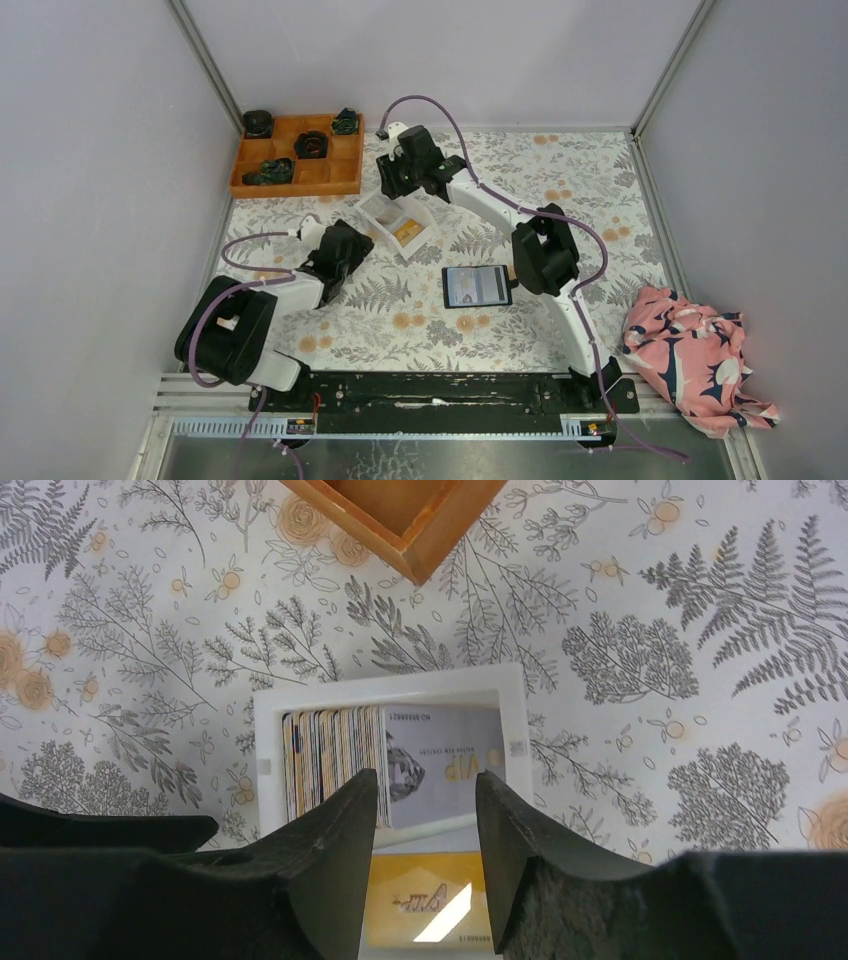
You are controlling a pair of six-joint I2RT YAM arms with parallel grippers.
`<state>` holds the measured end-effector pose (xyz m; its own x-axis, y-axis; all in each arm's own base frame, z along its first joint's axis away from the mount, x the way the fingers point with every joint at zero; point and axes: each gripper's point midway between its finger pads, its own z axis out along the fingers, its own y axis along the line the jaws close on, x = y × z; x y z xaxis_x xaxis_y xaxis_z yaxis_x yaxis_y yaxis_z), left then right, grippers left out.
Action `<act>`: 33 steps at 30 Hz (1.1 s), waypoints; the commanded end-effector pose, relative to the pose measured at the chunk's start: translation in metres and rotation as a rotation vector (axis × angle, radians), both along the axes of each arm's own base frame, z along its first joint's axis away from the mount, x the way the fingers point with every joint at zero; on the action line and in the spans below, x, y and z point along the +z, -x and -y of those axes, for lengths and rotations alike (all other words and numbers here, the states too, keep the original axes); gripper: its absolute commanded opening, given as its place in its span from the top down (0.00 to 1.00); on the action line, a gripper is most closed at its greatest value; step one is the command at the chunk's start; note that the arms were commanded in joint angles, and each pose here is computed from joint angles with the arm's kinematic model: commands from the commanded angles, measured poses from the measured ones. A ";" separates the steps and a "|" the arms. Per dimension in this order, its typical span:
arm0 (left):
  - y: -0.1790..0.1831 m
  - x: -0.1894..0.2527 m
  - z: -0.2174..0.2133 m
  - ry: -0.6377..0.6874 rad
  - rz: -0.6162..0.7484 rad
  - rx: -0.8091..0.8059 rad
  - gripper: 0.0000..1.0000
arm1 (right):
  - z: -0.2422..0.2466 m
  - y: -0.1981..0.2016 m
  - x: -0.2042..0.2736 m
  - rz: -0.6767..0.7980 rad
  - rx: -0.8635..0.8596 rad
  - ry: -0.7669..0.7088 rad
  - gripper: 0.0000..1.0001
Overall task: Put the credit cards into the card holder
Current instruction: Pick up the credit card from the storage box.
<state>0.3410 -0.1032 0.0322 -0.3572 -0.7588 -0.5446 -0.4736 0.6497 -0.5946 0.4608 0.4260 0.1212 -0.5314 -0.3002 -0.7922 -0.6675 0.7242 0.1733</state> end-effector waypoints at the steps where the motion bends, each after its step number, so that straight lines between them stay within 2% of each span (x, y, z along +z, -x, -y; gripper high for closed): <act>1: -0.019 0.008 0.008 0.046 0.042 -0.026 0.21 | -0.017 0.001 0.018 0.004 0.055 -0.043 0.52; 24: -0.032 0.001 0.011 0.023 0.008 -0.048 0.21 | -0.039 0.021 -0.032 -0.208 0.091 -0.143 0.51; 30: -0.036 -0.004 0.014 0.018 -0.005 -0.064 0.21 | -0.040 0.025 -0.022 -0.212 0.096 -0.175 0.66; 33: -0.036 -0.007 0.016 0.025 -0.011 -0.070 0.21 | -0.042 0.025 -0.007 -0.195 0.096 -0.201 0.69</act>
<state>0.3755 -0.1168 0.0332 -0.3835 -0.7589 -0.5263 -0.4374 0.6511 -0.6203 0.4479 0.4538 0.0840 -0.6622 -0.2349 -0.7116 -0.6475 0.6574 0.3855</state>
